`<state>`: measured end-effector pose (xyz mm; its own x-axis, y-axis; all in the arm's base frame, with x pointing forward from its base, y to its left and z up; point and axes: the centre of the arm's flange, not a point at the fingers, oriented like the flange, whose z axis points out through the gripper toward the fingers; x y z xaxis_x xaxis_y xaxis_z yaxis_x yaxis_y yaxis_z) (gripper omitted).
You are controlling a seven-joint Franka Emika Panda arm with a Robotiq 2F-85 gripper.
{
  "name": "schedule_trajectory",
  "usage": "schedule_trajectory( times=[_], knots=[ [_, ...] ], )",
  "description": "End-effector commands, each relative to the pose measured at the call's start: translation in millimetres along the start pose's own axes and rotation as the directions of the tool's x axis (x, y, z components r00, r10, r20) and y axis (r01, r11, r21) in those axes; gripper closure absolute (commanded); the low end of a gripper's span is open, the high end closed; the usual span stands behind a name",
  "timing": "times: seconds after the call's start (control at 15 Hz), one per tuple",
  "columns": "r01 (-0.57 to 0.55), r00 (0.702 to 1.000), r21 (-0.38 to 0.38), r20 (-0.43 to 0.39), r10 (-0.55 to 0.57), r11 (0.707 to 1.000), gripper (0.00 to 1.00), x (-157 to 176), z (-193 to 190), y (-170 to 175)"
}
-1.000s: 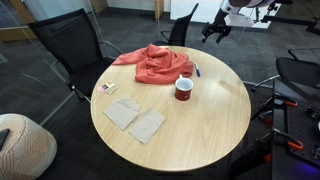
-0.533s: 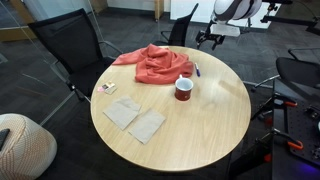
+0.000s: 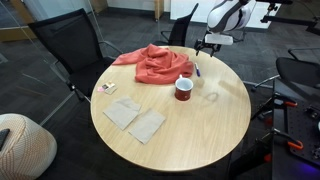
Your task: Put the marker into the mug.
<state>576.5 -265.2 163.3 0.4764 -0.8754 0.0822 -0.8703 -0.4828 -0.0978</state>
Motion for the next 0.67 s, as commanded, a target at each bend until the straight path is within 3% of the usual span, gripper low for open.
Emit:
schedule_trajectory(
  times=[0.0,0.6],
  knots=[
    [-0.033,0.999,-0.02,-0.01,0.033,0.999,0.0,9,24,-2],
    [-0.048,0.999,-0.05,-0.011,0.048,0.998,0.0,11,53,-7]
  ],
)
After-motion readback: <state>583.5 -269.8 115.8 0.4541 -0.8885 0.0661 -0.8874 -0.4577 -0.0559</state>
